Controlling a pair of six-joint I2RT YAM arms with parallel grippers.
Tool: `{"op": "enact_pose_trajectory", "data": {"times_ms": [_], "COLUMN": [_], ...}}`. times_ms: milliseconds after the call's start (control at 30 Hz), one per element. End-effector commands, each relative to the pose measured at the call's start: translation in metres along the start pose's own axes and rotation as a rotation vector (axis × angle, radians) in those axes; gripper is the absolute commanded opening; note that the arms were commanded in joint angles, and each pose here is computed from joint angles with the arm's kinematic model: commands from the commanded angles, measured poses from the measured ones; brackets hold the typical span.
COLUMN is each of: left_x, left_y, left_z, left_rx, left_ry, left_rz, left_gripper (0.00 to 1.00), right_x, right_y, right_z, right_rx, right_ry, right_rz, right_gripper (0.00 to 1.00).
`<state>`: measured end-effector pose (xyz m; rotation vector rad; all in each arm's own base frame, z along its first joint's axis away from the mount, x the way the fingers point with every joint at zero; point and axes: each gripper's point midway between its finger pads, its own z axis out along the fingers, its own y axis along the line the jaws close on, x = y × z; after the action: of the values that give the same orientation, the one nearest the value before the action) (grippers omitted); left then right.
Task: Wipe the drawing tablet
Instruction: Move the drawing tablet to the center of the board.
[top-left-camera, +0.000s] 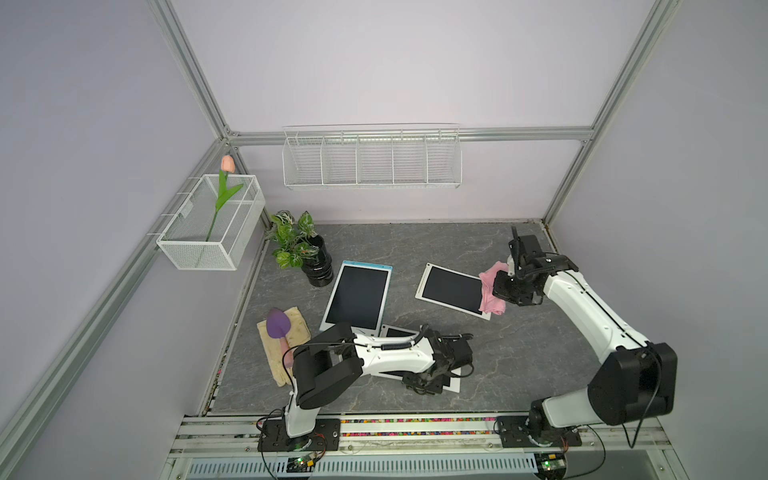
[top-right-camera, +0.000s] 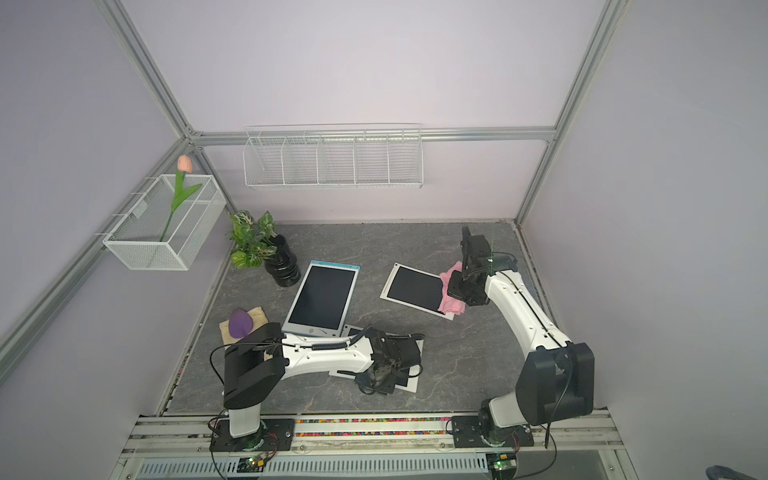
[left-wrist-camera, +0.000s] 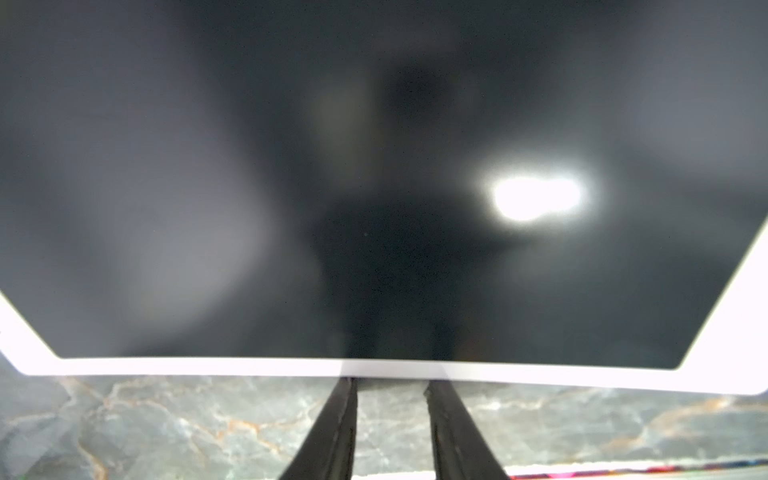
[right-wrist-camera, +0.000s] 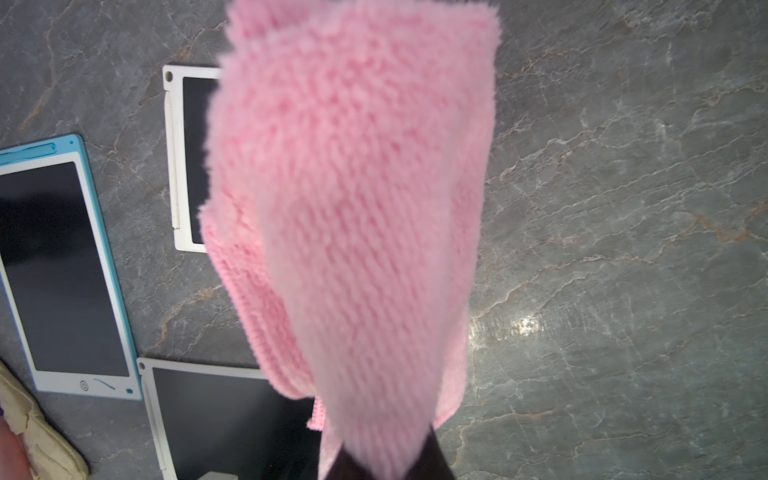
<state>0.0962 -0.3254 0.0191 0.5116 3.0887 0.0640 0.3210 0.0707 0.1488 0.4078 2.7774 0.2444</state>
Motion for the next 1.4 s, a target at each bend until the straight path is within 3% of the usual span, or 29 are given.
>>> {"op": "enact_pose_trajectory", "data": {"times_ms": [0, 400, 600, 767, 1033, 1367], "left_x": [-0.029, -0.087, -0.113, -0.121, -0.144, -0.188], "left_y": [0.009, -0.002, -0.006, -0.009, 0.045, 0.119], "left_z": [0.007, 0.002, 0.001, -0.039, -0.088, -0.047], "left_rx": [-0.047, -0.04, 0.004, 0.084, 0.191, 0.26], "left_ry": [-0.063, -0.099, -0.111, -0.183, -0.266, -0.168], "left_rz": [0.004, 0.039, -0.013, -0.044, -0.188, -0.274], "left_gripper": [0.33, 0.35, 0.37, 0.37, 0.45, 0.42], "right_x": [0.004, 0.002, 0.005, 0.007, 0.009, 0.01], "right_y": [0.001, 0.001, -0.001, -0.002, -0.001, 0.002], "right_z": [0.0, 0.001, 0.002, -0.003, -0.004, -0.013], "right_rx": [-0.008, -0.002, 0.001, -0.007, -0.014, -0.031], "right_ry": [-0.001, 0.0, -0.003, -0.013, -0.013, -0.016], "right_rz": [-0.012, -0.011, -0.008, -0.008, 0.001, 0.002], "right_gripper": [0.07, 0.07, 0.07, 0.07, 0.07, 0.07]}}
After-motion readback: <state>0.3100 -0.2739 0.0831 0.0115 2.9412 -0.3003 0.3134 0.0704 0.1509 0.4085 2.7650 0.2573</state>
